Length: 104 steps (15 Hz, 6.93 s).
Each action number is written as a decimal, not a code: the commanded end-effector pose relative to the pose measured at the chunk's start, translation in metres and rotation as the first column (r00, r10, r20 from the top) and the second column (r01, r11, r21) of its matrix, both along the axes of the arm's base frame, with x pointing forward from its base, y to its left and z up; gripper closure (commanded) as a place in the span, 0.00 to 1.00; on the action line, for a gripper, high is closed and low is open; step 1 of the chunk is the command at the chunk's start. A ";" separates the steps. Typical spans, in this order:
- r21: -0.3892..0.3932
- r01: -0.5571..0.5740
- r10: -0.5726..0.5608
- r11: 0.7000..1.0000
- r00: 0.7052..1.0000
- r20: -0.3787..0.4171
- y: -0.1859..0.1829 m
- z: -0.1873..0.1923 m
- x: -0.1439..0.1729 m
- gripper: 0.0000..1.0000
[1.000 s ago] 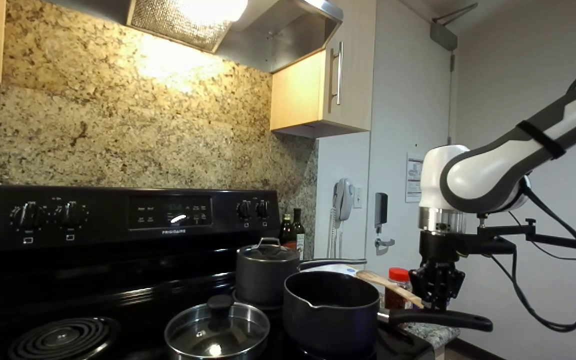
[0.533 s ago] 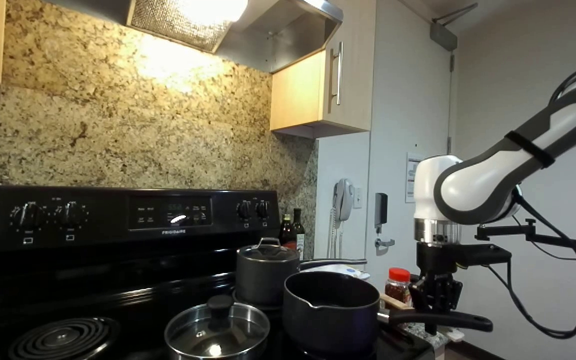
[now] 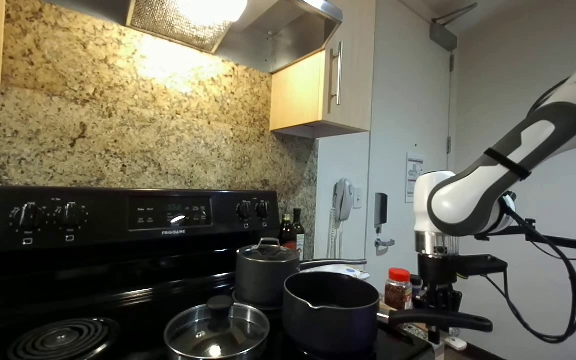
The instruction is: Take the spoons out of the black pot then put the lid on the pot
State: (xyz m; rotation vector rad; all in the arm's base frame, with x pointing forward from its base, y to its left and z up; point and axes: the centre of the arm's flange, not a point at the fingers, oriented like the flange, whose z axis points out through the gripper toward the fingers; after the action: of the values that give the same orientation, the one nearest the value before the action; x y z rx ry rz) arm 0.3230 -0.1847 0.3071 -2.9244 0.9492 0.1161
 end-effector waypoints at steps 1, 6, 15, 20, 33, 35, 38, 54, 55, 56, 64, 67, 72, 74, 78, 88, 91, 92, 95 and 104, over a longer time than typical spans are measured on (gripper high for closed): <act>-0.011 -0.132 0.132 0.991 0.991 -0.017 -0.011 -0.001 0.021 0.89; 0.003 -0.205 0.205 0.979 0.979 -0.017 -0.018 -0.014 0.032 0.89; 0.028 -0.173 0.174 0.985 0.984 -0.035 -0.027 -0.047 0.023 0.45; 0.024 -0.110 0.109 0.994 0.993 0.040 -0.029 -0.033 0.020 0.16; -0.095 0.099 -0.080 0.991 0.978 0.194 -0.001 0.126 -0.023 0.00; -0.131 0.070 -0.043 0.989 0.979 0.198 0.019 0.156 -0.018 0.00; -0.168 -0.014 0.054 0.986 0.970 0.239 0.057 0.198 0.008 0.00; -0.193 -0.266 0.315 0.944 0.901 0.297 0.148 0.196 0.143 0.00; -0.195 -0.263 0.313 0.945 0.900 0.302 0.147 0.198 0.142 0.00; -0.196 -0.262 0.313 0.945 0.899 0.307 0.147 0.201 0.141 0.00; -0.207 -0.473 0.513 0.857 0.827 0.233 0.178 0.222 0.221 0.00; -0.186 -0.588 0.615 0.787 0.770 0.169 0.201 0.216 0.263 0.00; -0.148 -0.721 0.735 0.677 0.669 0.106 0.230 0.179 0.319 0.00; -0.159 -0.762 0.778 0.628 0.622 0.095 0.234 0.161 0.340 0.00; -0.142 -0.824 0.836 0.549 0.542 0.085 0.238 0.133 0.370 0.00; -0.053 -0.931 0.932 0.361 0.358 0.060 0.243 0.090 0.404 0.00; -0.019 -0.934 0.933 0.357 0.355 0.052 0.243 0.082 0.406 0.00; -0.012 -0.935 0.934 0.354 0.352 0.053 0.243 0.080 0.406 0.00; -0.006 -0.942 0.940 0.336 0.335 0.068 0.243 0.072 0.407 0.00; 0.003 -0.949 0.947 0.315 0.314 0.064 0.248 0.057 0.404 0.47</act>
State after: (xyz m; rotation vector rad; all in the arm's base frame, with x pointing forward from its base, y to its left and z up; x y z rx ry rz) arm 0.7218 0.0660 0.3612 -2.9477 -0.9216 0.1022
